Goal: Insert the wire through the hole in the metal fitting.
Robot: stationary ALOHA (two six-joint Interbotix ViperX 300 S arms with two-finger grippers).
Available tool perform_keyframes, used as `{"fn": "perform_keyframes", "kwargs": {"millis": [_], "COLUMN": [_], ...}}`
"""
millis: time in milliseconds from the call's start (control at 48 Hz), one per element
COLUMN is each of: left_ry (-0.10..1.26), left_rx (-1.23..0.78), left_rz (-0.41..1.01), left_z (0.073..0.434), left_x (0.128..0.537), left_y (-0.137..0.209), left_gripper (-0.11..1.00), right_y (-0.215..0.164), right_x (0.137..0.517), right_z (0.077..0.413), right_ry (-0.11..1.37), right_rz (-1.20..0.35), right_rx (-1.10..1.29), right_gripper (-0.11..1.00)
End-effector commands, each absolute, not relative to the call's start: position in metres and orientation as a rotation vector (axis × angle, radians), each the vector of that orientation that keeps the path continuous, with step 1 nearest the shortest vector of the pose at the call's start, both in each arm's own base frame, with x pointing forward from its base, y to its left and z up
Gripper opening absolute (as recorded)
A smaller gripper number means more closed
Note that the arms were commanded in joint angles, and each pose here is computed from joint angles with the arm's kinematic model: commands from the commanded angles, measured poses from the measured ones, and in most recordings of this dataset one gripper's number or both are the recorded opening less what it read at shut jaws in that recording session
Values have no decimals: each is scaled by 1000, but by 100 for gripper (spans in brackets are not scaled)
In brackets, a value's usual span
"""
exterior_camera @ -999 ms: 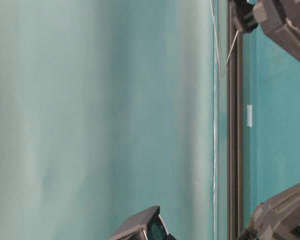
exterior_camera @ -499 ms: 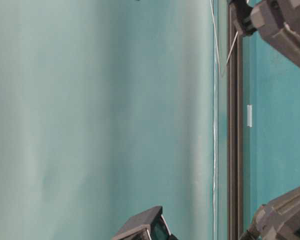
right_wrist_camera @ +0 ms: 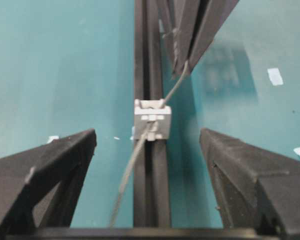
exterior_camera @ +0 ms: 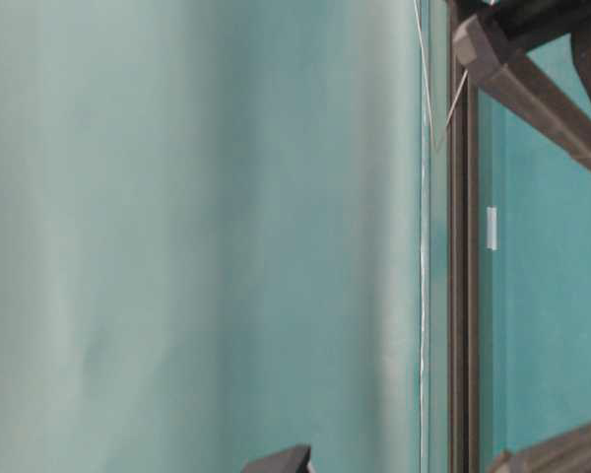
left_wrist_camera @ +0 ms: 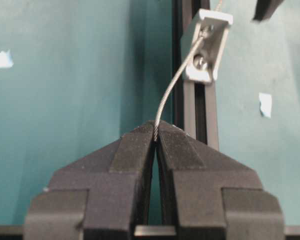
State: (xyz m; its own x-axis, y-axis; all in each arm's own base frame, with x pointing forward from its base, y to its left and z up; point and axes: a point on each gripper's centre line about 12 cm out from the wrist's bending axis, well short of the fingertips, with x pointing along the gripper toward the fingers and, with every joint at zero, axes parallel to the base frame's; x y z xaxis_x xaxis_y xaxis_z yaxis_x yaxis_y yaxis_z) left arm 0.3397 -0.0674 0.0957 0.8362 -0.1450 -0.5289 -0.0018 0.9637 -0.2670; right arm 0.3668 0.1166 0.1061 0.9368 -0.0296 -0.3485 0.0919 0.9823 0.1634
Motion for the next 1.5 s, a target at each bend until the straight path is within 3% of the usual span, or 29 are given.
{"fn": "perform_keyframes", "kwargs": {"millis": [0,687,1145,1249,1332,1478], "left_ry": [550,597,662,671,671,674], "left_rx": [-264,-255,-243,-244,-240,-237], "left_rz": [-83,-115,-107,-106,-107,-106], "left_z": [110,127,114,111,111,110], "left_x": [336,263,266,266,266,265], "left_y": [-66,-62,-64,-64,-64,-63], "left_gripper": [-10,-10,-9,-2,11,49], "right_y": [118,118,118,118,119,118], "right_x": [368,368,368,368,369,368], "right_z": [120,119,120,120,120,120], "right_ry": [317,318,317,317,315,317], "right_rz": [-53,-53,-52,-53,-52,-52], "right_rx": [192,190,189,191,190,189], "right_gripper": [92,91,91,91,91,91]}}
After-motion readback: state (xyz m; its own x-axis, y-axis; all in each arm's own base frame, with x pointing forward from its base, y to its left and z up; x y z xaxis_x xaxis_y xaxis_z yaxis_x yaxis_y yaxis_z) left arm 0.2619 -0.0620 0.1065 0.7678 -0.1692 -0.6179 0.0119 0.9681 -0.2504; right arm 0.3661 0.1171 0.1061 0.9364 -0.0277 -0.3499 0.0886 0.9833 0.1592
